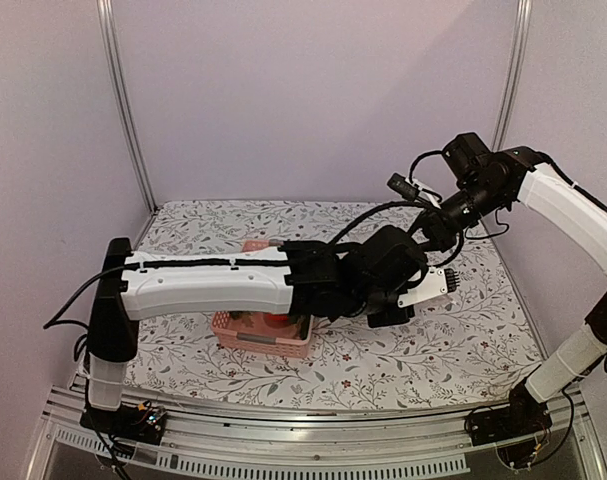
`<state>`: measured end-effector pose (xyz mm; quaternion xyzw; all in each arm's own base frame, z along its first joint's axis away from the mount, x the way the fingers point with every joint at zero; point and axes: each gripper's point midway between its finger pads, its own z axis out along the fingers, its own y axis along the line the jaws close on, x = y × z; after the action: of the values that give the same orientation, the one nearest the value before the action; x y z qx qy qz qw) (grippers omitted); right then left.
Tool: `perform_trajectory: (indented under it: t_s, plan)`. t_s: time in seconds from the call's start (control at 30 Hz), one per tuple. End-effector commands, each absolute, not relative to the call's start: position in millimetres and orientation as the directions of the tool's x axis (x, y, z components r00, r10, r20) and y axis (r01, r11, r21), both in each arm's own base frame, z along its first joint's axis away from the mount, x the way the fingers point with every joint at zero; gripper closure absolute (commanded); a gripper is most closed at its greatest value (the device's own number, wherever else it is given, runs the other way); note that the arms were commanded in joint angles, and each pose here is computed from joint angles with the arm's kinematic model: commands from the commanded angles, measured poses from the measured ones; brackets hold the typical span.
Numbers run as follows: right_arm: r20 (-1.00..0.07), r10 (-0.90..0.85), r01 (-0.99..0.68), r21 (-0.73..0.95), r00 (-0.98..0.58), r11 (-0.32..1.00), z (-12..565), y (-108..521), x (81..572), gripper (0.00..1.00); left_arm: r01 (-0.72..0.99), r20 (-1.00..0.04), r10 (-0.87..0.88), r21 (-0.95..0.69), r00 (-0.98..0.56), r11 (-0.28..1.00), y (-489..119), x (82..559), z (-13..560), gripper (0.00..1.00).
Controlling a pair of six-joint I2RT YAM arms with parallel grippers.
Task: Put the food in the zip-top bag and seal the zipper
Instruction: Place the fake vegetable in the zipper food storage bag, then adjust the zipper food storage bag at the center of the board.
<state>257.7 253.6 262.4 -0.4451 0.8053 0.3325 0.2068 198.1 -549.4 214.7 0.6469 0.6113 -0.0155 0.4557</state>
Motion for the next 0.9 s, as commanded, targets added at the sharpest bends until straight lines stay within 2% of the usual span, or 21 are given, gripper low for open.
perform_trajectory:
  t_s: [0.0,0.17,0.27,0.37,0.47,0.57,0.63,0.73,0.8,0.87]
  plan:
    - [-0.639,-0.583,-0.865,0.355,-0.502,0.356,269,253,246,1.00,0.739,-0.405,0.875,0.668,0.264,0.087,-544,213,199,0.61]
    - [-0.655,-0.575,-0.871,0.351,-0.490,0.343,275,256,249,1.00,0.748,-0.446,0.832,0.661,0.329,0.058,-560,206,216,0.77]
    - [-0.667,-0.578,-0.881,0.308,-0.469,0.360,287,254,257,1.00,0.739,-0.464,0.812,0.671,0.355,0.060,-567,206,231,1.00]
    - [-0.707,-0.576,-0.894,0.186,-0.410,0.409,312,248,281,1.00,0.709,-0.549,0.739,0.691,0.390,0.139,-579,196,285,1.00]
    - [-0.777,-0.516,-0.877,0.093,-0.360,0.472,349,231,308,1.00,0.691,-0.702,0.585,0.654,0.405,0.306,-575,196,342,1.00]
    - [-0.799,-0.488,-0.860,0.070,-0.351,0.505,356,226,327,1.00,0.766,-0.821,0.468,0.520,0.327,0.378,-560,223,314,1.00]
    - [-0.796,-0.481,-0.862,0.098,-0.368,0.498,358,230,329,1.00,0.786,-0.826,0.472,0.500,0.308,0.362,-564,217,299,1.00]
    - [-0.799,-0.477,-0.847,0.073,-0.365,0.526,357,227,336,1.00,0.720,-0.814,0.394,0.570,0.428,0.396,-573,185,339,1.00]
    - [-0.799,-0.485,-0.838,0.042,-0.355,0.544,357,224,341,1.00,0.679,-0.807,0.379,0.588,0.453,0.440,-574,203,341,1.00]
    - [-0.794,-0.489,-0.817,0.016,-0.361,0.577,358,220,352,1.00,0.655,-0.772,0.480,0.622,0.418,0.430,-580,240,322,1.00]
